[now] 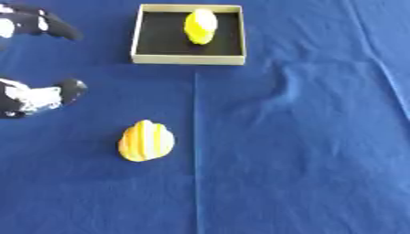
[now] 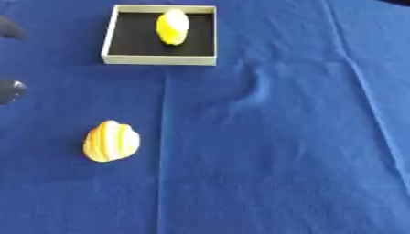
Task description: Pick up objects on the table and place them in the box.
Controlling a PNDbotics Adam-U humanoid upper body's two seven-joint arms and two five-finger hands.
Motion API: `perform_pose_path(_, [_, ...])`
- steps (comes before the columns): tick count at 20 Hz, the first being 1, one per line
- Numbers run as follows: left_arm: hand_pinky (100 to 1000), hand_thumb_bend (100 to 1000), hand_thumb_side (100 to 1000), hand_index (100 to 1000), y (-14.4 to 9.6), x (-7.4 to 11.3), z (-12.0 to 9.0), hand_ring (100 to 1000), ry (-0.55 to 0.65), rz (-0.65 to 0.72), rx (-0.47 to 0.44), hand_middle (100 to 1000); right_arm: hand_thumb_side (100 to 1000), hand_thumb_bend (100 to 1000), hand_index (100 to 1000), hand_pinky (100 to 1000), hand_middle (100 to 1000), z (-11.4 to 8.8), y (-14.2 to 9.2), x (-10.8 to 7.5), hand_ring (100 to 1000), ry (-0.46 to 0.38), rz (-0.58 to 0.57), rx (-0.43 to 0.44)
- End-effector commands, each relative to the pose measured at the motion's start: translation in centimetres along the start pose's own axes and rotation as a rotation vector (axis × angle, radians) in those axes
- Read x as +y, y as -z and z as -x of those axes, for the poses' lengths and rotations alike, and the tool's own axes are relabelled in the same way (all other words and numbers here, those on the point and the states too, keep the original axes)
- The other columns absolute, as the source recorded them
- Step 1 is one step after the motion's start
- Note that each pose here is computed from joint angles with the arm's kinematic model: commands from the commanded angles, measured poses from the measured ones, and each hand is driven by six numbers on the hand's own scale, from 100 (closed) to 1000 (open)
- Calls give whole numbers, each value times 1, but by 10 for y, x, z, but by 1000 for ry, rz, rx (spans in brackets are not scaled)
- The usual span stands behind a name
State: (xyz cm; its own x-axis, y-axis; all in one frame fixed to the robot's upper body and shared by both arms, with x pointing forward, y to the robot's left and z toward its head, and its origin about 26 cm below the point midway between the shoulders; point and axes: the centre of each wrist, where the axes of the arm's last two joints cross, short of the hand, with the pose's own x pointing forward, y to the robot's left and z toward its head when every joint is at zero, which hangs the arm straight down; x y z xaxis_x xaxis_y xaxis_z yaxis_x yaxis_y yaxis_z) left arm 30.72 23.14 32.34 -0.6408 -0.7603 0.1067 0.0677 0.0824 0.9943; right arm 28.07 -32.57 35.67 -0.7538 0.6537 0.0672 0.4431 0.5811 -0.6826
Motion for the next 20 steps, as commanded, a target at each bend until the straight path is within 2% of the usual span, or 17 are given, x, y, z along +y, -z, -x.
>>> perform_pose_path(1, [913, 415, 673, 895, 8, 0, -3, 889, 12, 39, -2, 824, 495, 100, 917, 897, 880, -5, 3, -8, 934, -35, 10, -22])
perform_pose_path(4, [921, 428, 668, 896, 18, -4, -6, 896, -7, 69, -13, 829, 496, 100, 916, 896, 880, -5, 3, -6, 933, -35, 10, -20])
perform_pose_path(7, [921, 463, 667, 893, 29, -8, -9, 894, -25, 97, -27, 824, 491, 100, 915, 896, 879, -18, 26, -4, 932, -27, 25, -21])
perform_pose_path(10, [922, 475, 667, 887, 38, -14, -14, 892, -37, 120, -44, 819, 490, 100, 914, 896, 878, -22, 41, -1, 931, -25, 25, -11])
perform_pose_path(20, [925, 498, 636, 883, 56, -34, -22, 890, -79, 217, -65, 814, 486, 100, 910, 895, 875, -16, 48, 5, 928, -11, 44, 5])
